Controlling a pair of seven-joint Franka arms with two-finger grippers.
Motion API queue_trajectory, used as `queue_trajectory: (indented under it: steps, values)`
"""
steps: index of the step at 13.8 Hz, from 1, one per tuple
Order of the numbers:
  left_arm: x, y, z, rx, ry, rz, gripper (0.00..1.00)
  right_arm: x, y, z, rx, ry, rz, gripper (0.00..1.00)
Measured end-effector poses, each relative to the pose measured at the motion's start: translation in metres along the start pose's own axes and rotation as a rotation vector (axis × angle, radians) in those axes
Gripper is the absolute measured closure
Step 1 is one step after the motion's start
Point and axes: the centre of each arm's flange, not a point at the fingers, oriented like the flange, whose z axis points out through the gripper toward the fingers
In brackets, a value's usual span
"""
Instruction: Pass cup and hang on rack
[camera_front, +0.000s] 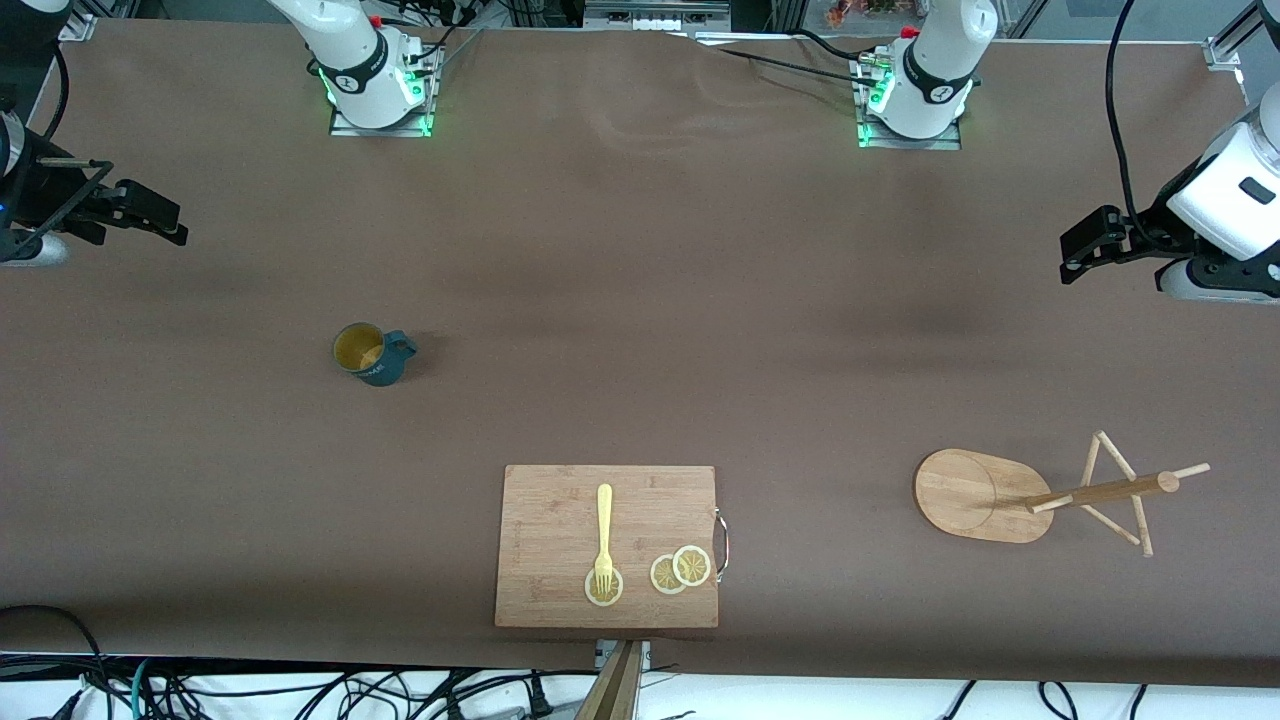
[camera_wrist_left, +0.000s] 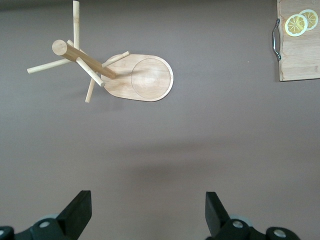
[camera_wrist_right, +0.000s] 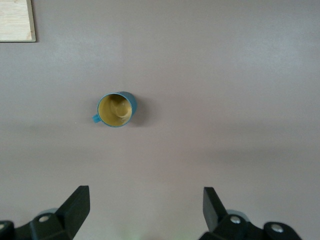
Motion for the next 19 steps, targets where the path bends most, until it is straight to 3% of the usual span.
queue_trajectory:
  steps: [7,19]
  values:
    - [0.001,-0.028,0.007,-0.056,-0.021,-0.106,0.0,0.0,0.0,0.0,0.0,0.0,0.0,0.0]
    - [0.001,-0.016,0.009,-0.058,-0.03,-0.086,0.0,0.0,0.0,0.0,0.0,0.0,-0.001,0.0]
